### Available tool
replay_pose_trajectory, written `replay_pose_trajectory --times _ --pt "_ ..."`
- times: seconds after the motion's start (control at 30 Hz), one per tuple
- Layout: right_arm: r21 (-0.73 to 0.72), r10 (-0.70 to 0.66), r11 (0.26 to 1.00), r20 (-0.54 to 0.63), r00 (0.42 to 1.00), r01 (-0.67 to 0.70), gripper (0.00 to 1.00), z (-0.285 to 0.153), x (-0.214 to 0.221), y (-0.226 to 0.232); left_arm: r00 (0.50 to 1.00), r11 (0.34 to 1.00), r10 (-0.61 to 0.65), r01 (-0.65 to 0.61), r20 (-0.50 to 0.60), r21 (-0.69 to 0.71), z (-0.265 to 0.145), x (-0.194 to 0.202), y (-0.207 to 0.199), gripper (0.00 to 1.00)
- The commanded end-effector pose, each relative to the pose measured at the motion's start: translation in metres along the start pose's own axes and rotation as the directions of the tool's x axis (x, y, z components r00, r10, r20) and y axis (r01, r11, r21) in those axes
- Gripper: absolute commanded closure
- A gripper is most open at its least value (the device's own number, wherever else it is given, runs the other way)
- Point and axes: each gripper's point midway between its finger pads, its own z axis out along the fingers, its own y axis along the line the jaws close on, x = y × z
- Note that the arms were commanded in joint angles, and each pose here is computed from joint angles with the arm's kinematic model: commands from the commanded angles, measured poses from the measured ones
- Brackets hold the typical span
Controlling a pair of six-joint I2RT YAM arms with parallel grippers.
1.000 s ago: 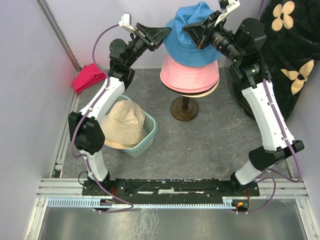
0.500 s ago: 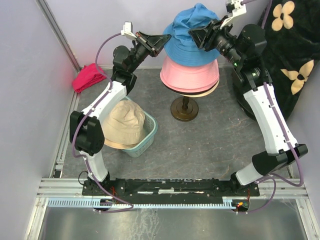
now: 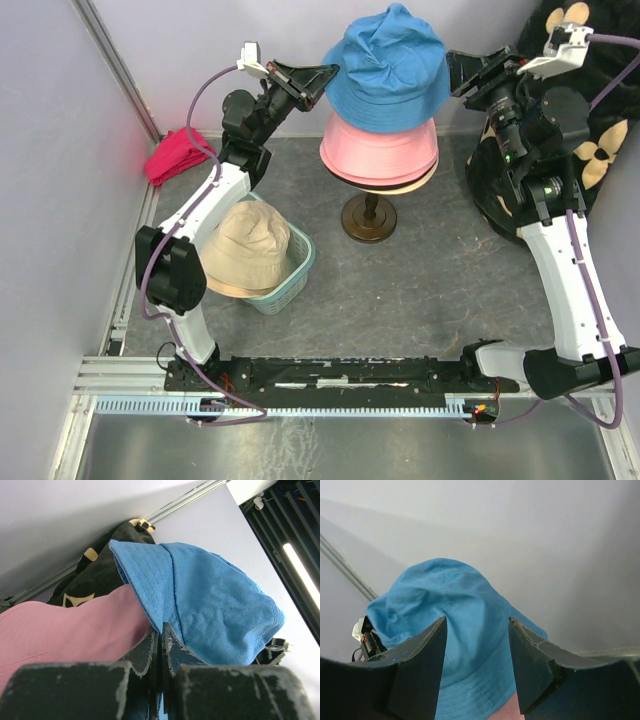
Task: Stack the hats
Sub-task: Stack the hat on the hat.
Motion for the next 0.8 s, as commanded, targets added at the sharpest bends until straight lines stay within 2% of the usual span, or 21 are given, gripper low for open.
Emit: replay_pose_trajectory --times 0.0,0.13,0.23,0.3,0.37,0.43,0.47,0.53,0.63,0.77 --pt "0.15 0.18 0.971 0.049 0.983 -0.185 0.4 -0.007 0.002 -0.03 0.999 0.998 -0.02 0.018 0.033 0.059 -0.006 -0.012 -0.043 0.97" --pt "0.237 0.386 0.888 0.081 0.919 -0.393 0.41 -0.012 0.021 -0.059 0.999 0.998 -0.037 0.036 0.016 0.054 -0.005 -0.01 -0.042 0.97" --pt "0.252 0.539 0.795 0.126 0.833 -0.552 0.4 -0.013 0.034 -0.078 0.999 0.998 -0.038 0.037 0.003 0.041 -0.006 -0.008 -0.04 0.97" --pt "0.214 0.643 0.717 0.165 0.748 -0.663 0.4 -0.012 0.04 -0.09 0.999 0.999 -0.034 0.034 -0.001 0.033 -0.007 -0.008 -0.04 0.97" --pt "0.15 0.744 0.622 0.191 0.64 -0.768 0.4 -0.008 0.047 -0.097 0.999 0.999 -0.033 0.033 -0.007 0.027 -0.009 -0.008 -0.039 0.97" --pt "0.106 0.826 0.525 0.177 0.535 -0.845 0.39 -0.002 0.057 -0.104 0.999 0.999 -0.034 0.034 -0.008 0.023 -0.01 -0.01 -0.038 0.97" --pt "0.096 0.845 0.5 0.165 0.509 -0.861 0.38 0.001 0.059 -0.105 0.999 0.999 -0.036 0.037 -0.007 0.023 -0.01 -0.011 -0.039 0.97" --pt "0.109 0.843 0.509 0.135 0.521 -0.853 0.38 0.003 0.062 -0.106 0.999 0.999 -0.038 0.038 -0.009 0.027 -0.011 -0.011 -0.04 0.97" --pt "0.176 0.779 0.611 0.04 0.626 -0.772 0.39 0.004 0.073 -0.1 0.999 0.999 -0.043 0.043 -0.013 0.029 -0.011 -0.012 -0.04 0.97" --pt "0.15 0.712 0.702 -0.108 0.694 -0.696 0.41 0.013 0.082 -0.083 0.998 0.998 -0.062 0.063 -0.016 0.024 -0.01 -0.013 -0.039 0.97"
